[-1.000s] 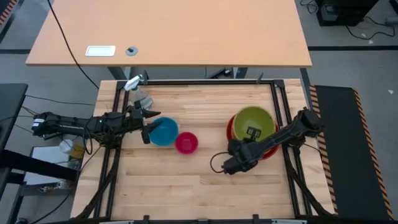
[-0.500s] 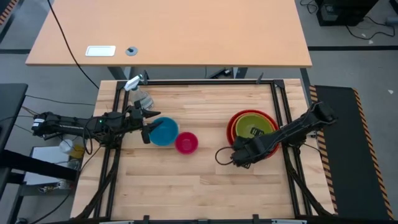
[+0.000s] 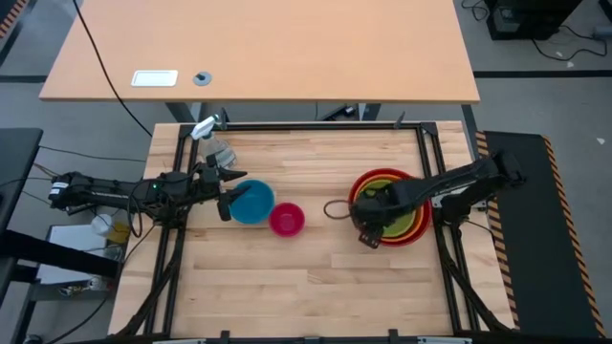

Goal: Nest bowls inside each other
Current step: Stack the green bowl on the top of the orange bowl, then stack the blue bowl on the top of the green bowl

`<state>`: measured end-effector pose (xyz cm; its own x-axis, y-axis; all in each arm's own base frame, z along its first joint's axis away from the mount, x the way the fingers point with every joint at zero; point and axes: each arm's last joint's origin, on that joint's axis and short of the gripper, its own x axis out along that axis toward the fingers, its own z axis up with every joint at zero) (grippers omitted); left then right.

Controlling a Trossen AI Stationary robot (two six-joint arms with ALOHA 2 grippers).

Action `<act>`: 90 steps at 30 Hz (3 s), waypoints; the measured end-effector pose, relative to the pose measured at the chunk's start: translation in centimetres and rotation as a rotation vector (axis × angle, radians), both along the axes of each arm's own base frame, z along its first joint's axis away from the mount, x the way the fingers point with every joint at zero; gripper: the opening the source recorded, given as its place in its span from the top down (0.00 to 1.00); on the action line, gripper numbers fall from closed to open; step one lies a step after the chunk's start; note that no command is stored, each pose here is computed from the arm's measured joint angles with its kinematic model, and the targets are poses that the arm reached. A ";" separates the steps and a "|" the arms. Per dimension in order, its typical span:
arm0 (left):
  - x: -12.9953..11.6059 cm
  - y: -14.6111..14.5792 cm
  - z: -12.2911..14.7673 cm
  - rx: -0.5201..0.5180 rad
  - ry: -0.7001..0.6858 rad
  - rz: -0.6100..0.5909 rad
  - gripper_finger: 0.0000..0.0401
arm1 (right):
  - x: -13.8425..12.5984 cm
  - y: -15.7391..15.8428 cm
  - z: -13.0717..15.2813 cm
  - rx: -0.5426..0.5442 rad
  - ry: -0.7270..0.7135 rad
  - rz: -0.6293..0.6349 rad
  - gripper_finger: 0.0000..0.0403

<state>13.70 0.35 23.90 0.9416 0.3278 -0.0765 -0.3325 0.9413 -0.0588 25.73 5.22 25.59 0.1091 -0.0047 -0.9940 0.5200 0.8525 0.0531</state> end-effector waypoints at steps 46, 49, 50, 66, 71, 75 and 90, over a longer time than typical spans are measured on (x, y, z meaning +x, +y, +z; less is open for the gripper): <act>-1.9 -1.4 0.9 -0.334 0.373 -0.171 0.48 | 28.2 -1.0 -8.6 -0.411 -0.585 0.810 0.55; -1.8 -1.4 1.2 -0.310 0.345 -0.186 0.48 | 28.0 -1.5 -8.7 -0.444 -0.544 0.789 0.56; -1.7 -1.4 1.3 -0.303 0.336 -0.190 0.48 | 28.0 -1.6 -8.7 -0.462 -0.534 0.779 0.56; -1.3 -1.4 2.1 -0.261 0.251 -0.207 0.48 | 27.7 -2.8 -9.0 -0.494 -0.455 0.767 0.94; -1.4 -1.2 2.1 -0.236 0.239 -0.124 0.48 | 27.7 -3.1 -7.7 -0.622 -0.439 0.763 0.93; -1.4 -0.8 2.1 -0.202 0.221 -0.003 0.48 | 26.6 -3.3 -4.5 -0.741 -0.389 0.705 0.93; -1.0 -0.5 2.7 -0.102 0.163 0.136 0.48 | 15.5 -1.0 3.2 -0.763 0.093 0.367 0.93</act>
